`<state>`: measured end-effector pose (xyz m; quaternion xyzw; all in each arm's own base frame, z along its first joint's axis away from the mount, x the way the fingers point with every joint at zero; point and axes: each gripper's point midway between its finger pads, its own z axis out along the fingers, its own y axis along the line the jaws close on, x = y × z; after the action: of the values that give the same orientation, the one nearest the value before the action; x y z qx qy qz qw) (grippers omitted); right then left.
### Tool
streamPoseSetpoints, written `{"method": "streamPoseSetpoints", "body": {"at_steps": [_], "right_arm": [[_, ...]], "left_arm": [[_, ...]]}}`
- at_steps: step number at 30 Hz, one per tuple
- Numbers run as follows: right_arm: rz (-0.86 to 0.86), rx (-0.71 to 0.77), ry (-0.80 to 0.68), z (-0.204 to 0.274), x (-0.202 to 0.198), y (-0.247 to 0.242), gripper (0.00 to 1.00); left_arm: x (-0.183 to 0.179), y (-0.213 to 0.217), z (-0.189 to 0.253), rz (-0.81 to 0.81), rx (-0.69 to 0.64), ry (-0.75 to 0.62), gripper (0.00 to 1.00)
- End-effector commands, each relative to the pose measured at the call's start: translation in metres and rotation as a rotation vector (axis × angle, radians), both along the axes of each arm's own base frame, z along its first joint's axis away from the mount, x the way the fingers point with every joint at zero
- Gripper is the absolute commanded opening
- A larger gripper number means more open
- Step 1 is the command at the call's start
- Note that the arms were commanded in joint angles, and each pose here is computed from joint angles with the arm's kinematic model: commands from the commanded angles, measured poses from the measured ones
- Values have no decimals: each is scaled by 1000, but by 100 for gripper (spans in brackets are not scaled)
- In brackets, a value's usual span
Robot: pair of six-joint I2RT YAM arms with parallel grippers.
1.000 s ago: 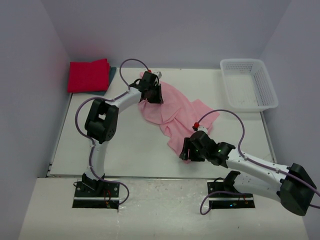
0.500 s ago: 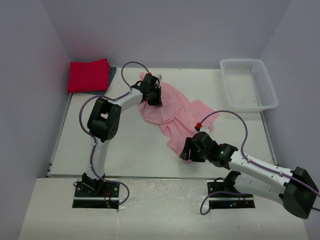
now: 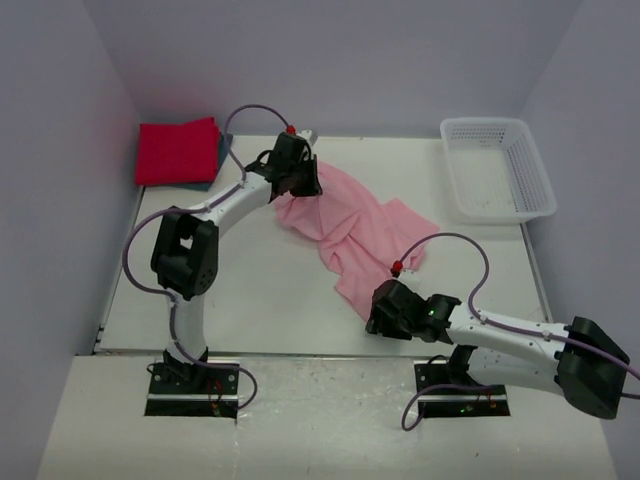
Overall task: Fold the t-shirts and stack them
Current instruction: Flatten out the tshirt
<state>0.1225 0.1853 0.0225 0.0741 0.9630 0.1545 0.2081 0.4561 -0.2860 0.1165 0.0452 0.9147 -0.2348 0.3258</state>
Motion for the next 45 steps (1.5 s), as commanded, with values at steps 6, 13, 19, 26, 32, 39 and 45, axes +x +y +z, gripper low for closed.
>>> {"method": "streamPoseSetpoints", "body": {"at_steps": [6,13,19,26,32,39,45], "right_arm": [[-140,-65,-35,-7,13,-11,54],[-163,-119,-33,-16,19,-12,49],[-167,-162,-15,-26,23,-8,33],[-181,-166,-25,-21,24,-11,0],[-209,-220,-91,17,30,-22,0],[-195,-201,-221,79,47,-26,0],[-191,-235,-315,123,70,-39,0]], "left_arm": [[-1,-9,33,-12,-52,-72,0],[-5,-7,31,-15,-45,-71,0],[-8,-6,31,-19,-53,-70,0],[-10,-3,37,-11,-52,-84,0],[-17,4,100,5,-85,-171,0],[-40,15,178,13,-116,-272,0],[-52,34,212,47,-79,-313,0]]}}
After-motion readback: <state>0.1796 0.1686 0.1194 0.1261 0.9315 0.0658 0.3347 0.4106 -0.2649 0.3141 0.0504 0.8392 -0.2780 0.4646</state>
